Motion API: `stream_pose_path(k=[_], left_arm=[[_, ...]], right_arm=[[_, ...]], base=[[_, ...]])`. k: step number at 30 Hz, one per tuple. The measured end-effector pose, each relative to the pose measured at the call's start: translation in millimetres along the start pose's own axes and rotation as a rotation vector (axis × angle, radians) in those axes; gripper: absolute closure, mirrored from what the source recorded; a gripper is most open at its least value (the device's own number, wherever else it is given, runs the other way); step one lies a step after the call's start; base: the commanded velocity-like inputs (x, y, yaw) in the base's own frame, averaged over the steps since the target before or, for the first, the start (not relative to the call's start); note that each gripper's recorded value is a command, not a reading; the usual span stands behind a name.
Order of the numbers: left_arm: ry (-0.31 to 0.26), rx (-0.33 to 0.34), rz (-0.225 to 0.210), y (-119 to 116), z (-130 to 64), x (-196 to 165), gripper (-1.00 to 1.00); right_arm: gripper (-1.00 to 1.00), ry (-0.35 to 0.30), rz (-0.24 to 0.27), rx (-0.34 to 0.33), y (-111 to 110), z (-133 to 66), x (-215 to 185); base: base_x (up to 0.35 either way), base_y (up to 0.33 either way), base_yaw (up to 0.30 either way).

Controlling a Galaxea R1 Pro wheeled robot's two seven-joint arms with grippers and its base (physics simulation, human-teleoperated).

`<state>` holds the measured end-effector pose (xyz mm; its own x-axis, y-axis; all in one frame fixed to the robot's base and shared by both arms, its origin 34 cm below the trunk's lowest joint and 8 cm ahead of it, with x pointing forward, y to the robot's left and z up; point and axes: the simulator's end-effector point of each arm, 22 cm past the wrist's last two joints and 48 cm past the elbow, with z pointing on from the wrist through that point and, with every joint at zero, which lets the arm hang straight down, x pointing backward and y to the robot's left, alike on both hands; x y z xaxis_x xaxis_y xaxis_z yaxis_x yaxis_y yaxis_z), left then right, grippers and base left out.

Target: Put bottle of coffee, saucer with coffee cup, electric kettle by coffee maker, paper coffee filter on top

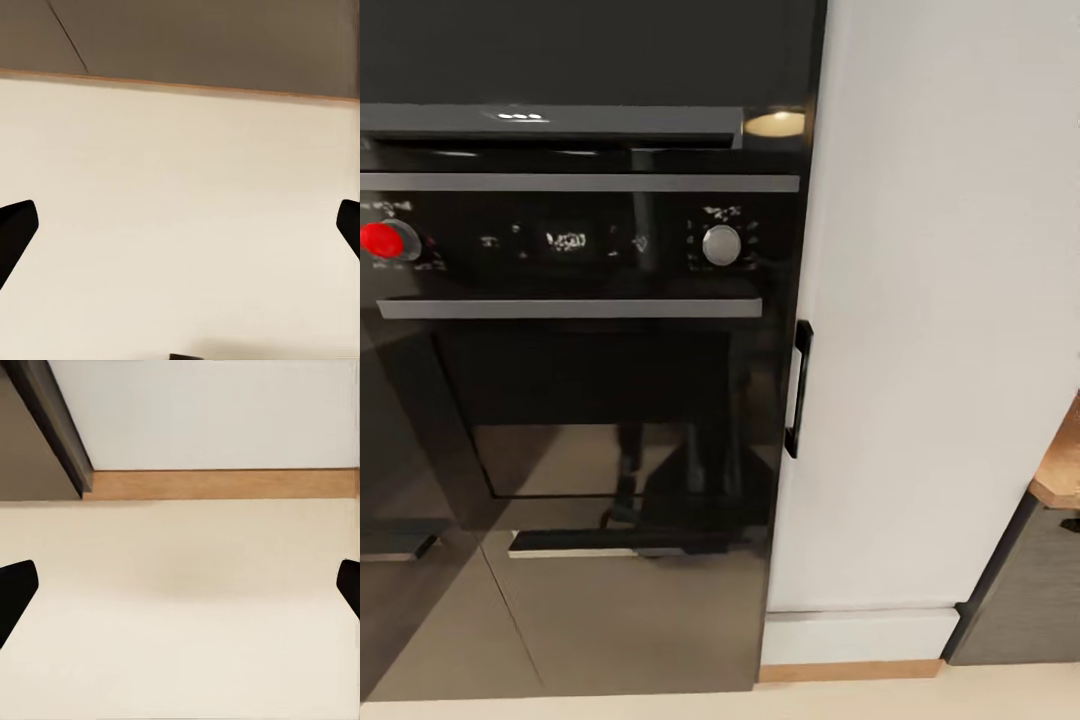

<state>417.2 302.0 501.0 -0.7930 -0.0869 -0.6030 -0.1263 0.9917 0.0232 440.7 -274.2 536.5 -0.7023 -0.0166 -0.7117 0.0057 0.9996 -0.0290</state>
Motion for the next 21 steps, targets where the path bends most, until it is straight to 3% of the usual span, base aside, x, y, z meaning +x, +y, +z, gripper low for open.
stream_pose_path(k=[17, 21], left_arm=[[0.012, -0.002, 0.004, 1.7, 0.6, 8.0, -1.00], [0.018, 0.002, 0.010, -0.2, 0.9, 10.5, -1.00]], right_arm=[[-1.00, 0.025, 0.046, 0.049, -20.2, -0.5, 11.1], [-1.00, 0.033, 0.047, 0.049, -19.7, -0.4, 14.2]], base=[[0.000, 0.000, -0.156], [-0.160, -0.135, -0.155]])
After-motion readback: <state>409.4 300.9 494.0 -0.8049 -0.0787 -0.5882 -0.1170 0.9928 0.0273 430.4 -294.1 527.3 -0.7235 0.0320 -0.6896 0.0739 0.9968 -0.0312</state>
